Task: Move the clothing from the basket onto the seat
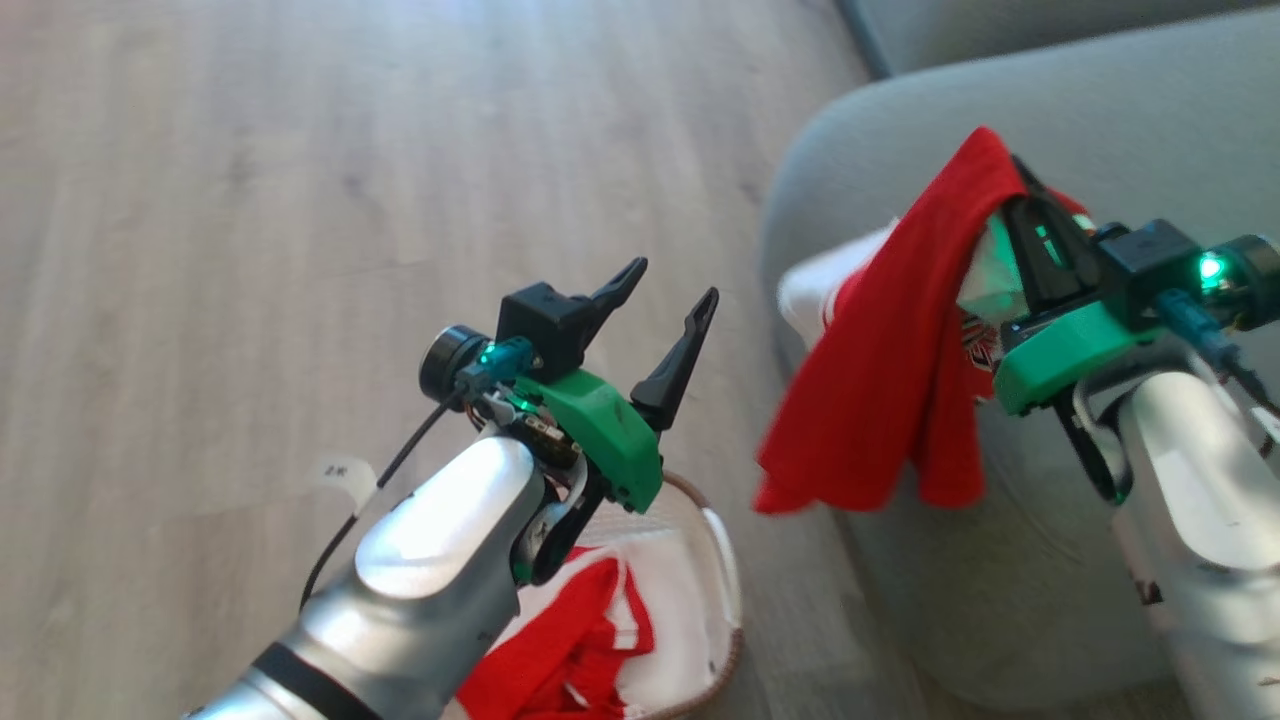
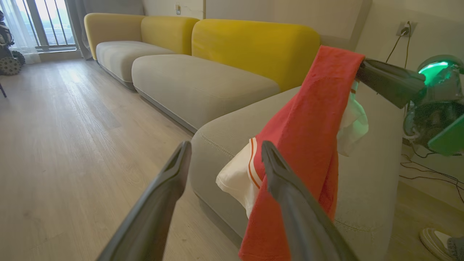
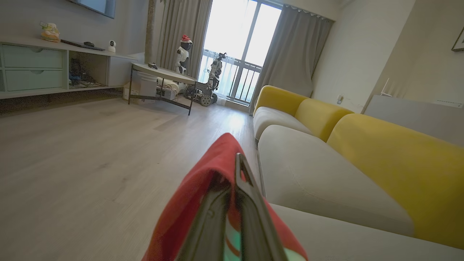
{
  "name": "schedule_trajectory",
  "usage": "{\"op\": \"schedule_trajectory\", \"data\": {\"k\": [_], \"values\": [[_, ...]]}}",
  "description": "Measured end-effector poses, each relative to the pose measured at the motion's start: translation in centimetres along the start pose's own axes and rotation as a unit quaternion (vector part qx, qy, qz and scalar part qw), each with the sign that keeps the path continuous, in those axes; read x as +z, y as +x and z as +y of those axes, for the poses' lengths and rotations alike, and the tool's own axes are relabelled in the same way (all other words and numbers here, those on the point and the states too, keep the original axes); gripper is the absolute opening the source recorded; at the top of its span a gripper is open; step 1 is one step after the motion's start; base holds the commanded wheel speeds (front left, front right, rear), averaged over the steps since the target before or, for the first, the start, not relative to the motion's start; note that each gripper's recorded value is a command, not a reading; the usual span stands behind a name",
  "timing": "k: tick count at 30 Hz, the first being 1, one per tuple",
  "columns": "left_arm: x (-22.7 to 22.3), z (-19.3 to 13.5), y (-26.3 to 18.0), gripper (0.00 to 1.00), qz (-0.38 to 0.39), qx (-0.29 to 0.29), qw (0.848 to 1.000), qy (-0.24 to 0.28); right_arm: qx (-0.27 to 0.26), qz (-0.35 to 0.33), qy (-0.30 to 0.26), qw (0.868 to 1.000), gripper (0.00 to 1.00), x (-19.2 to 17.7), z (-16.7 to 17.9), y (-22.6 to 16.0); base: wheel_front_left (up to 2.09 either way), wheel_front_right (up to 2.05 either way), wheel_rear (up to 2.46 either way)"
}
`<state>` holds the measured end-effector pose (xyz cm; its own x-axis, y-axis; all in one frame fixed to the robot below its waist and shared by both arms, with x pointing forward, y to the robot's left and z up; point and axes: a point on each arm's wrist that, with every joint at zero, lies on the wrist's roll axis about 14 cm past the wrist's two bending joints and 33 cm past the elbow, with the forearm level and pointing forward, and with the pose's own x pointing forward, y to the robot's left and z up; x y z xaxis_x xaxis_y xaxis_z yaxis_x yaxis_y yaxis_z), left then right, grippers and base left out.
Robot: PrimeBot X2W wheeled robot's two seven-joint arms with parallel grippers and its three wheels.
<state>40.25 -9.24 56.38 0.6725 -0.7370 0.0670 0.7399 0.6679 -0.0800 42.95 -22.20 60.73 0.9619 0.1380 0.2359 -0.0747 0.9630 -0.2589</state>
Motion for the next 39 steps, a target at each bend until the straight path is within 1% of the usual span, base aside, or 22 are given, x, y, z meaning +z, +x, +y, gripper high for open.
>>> {"op": "schedule_trajectory", "data": {"k": [6, 10, 14, 18, 20, 23, 28, 33, 36, 39], "values": [[-1.9, -3.6, 2.2, 1.00, 0.012, -0.060, 0.998, -0.016, -0.050, 0.020, -0.019, 0.998, 0.00, -0.8, -4.1, -2.6, 0.00, 0.00, 0.00], [-3.4, -5.8, 3.4, 1.00, 0.023, -0.096, 0.995, -0.031, -0.074, 0.026, -0.033, 0.996, 0.00, -0.7, -6.1, -3.3, 0.00, 0.00, 0.00], [-5.1, -7.1, 4.3, 1.00, 0.034, -0.121, 0.991, -0.041, -0.083, 0.039, -0.039, 0.995, 0.00, -1.4, -7.0, -3.4, 0.00, 0.00, 0.00], [-6.2, -7.3, 5.2, 1.00, 0.040, -0.134, 0.989, -0.048, -0.075, 0.059, -0.037, 0.995, 0.00, -2.8, -6.5, -2.7, 0.00, 0.00, 0.00], [-6.3, -7.2, 5.8, 1.00, 0.035, -0.138, 0.988, -0.051, -0.075, 0.065, -0.040, 0.994, 0.00, -3.2, -6.9, -1.9, 0.00, 0.00, 0.00], [-6.4, -6.5, 6.6, 1.00, 0.030, -0.137, 0.989, -0.052, -0.076, 0.056, -0.053, 0.994, 0.00, -2.4, -8.1, 0.3, 0.00, 0.00, 0.00], [-6.7, -4.6, 7.3, 1.00, 0.020, -0.122, 0.991, -0.047, -0.089, 0.017, -0.090, 0.992, 0.00, 1.3, -11.8, 5.3, 0.00, 0.00, 0.00], [-6.5, -2.3, 7.8, 1.00, 0.002, -0.105, 0.993, -0.044, -0.112, -0.013, -0.121, 0.986, 0.00, 4.6, -15.2, 9.9, 0.00, 0.00, 0.00], [-6.5, -0.9, 8.0, 1.00, -0.006, -0.095, 0.995, -0.043, -0.135, -0.022, -0.122, 0.983, 0.00, 5.2, -17.2, 11.9, 0.00, 0.00, 0.00], [-6.9, 0.6, 8.0, 1.00, -0.008, -0.085, 0.995, -0.042, -0.163, -0.016, -0.126, 0.978, 0.00, 4.7, -19.6, 13.2, 0.00, 0.00, 0.00]]}}
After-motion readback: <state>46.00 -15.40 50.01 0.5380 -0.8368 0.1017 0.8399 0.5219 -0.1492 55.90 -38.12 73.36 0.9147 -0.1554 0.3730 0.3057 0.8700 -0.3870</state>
